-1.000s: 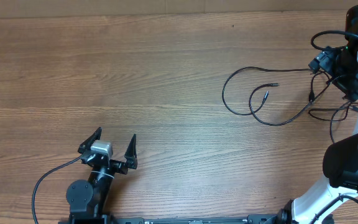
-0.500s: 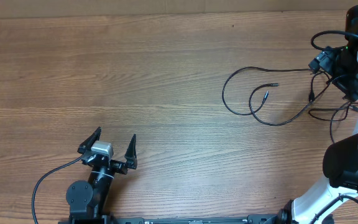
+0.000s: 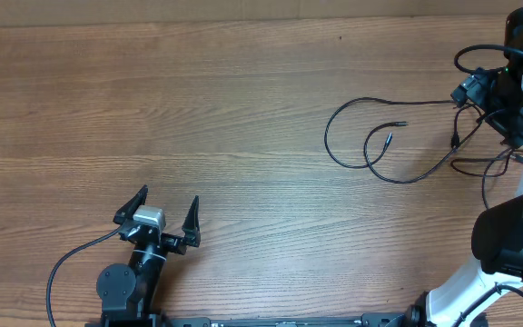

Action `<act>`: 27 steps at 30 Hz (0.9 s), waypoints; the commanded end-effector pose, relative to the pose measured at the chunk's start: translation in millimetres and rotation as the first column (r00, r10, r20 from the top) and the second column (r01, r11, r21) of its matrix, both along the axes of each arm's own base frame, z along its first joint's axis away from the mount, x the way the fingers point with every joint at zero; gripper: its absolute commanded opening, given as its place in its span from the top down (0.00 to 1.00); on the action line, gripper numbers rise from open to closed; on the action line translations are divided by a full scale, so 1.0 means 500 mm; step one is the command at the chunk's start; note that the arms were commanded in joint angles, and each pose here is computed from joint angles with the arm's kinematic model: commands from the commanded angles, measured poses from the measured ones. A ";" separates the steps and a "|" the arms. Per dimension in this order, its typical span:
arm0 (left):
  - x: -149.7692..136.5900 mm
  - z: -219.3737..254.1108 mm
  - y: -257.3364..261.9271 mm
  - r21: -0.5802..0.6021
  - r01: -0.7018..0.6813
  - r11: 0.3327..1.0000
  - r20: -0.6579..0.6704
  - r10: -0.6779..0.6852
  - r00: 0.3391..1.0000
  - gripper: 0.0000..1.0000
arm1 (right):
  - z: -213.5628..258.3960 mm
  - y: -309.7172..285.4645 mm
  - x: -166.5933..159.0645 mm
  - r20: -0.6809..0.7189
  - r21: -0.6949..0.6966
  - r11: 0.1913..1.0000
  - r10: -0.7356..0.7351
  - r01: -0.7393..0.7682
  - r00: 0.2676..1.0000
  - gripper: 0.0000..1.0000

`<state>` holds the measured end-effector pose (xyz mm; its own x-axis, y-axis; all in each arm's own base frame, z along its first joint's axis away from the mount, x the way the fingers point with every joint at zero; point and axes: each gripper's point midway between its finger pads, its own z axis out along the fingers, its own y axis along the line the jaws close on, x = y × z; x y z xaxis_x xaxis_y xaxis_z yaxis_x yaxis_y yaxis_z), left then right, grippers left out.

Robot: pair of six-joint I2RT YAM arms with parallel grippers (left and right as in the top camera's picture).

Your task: Untangle cables

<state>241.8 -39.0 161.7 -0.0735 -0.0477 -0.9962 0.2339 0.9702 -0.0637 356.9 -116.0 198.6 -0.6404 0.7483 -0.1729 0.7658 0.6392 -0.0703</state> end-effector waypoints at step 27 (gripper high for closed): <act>-0.001 0.001 -0.003 0.025 0.007 1.000 0.015 -0.007 1.000 0.00 | 0.017 0.001 -0.001 0.031 -0.006 1.000 -0.004 0.004 1.000 0.00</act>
<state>241.8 -39.0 161.8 -0.0731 -0.0477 -0.9962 0.2339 0.9702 -0.0636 357.0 -116.0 198.6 -0.6404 0.7483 -0.1732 0.7659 0.6392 -0.0701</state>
